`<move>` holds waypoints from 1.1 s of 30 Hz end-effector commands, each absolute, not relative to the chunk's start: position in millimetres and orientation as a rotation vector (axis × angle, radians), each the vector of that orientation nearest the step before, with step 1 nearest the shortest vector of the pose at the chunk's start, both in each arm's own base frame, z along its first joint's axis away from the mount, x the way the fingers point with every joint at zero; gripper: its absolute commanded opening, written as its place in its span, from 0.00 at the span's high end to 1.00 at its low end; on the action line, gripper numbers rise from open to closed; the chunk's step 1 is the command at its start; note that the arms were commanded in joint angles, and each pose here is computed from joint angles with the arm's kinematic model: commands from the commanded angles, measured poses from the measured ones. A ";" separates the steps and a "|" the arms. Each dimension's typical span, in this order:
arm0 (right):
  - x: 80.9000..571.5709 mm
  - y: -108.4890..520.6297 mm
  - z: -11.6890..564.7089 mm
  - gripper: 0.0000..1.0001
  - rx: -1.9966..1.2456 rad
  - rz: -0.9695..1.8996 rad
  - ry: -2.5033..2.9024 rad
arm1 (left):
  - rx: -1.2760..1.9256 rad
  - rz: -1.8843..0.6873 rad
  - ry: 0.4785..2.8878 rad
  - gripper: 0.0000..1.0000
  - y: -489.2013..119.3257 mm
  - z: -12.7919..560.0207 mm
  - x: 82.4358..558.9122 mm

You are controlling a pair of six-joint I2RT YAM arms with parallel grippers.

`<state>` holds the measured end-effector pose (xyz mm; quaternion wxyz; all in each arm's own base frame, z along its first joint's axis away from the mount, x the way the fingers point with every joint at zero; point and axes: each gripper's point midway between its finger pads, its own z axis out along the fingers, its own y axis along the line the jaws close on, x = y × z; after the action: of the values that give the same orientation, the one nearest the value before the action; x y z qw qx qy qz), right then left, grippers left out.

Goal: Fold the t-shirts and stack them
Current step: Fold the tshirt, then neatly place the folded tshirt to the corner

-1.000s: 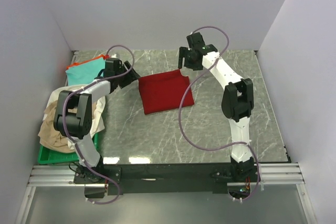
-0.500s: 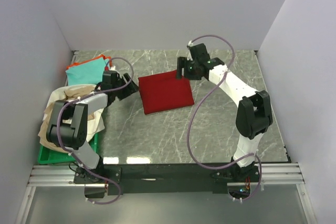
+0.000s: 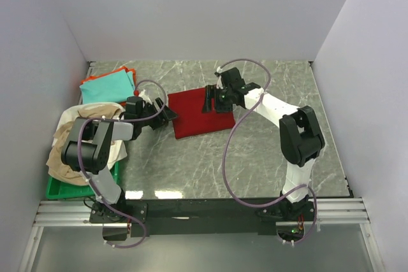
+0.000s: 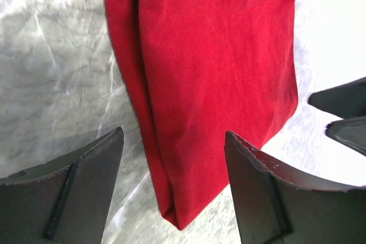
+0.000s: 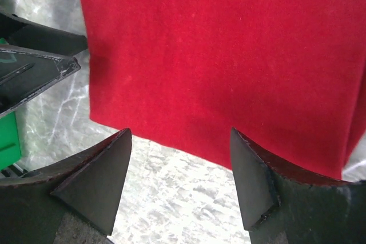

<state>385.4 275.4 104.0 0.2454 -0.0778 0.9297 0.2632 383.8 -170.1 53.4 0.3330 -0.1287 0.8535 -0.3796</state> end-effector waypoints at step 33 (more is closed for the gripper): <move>370.8 281.1 60.6 0.25 -0.214 0.793 2.625 | -0.430 -1.115 2.224 0.25 -227.9 29.1 398.4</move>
<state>370.7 278.9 70.6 0.2021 -0.0761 0.9363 0.2769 403.9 -223.2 49.2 0.3287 -0.1544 0.8198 -0.4427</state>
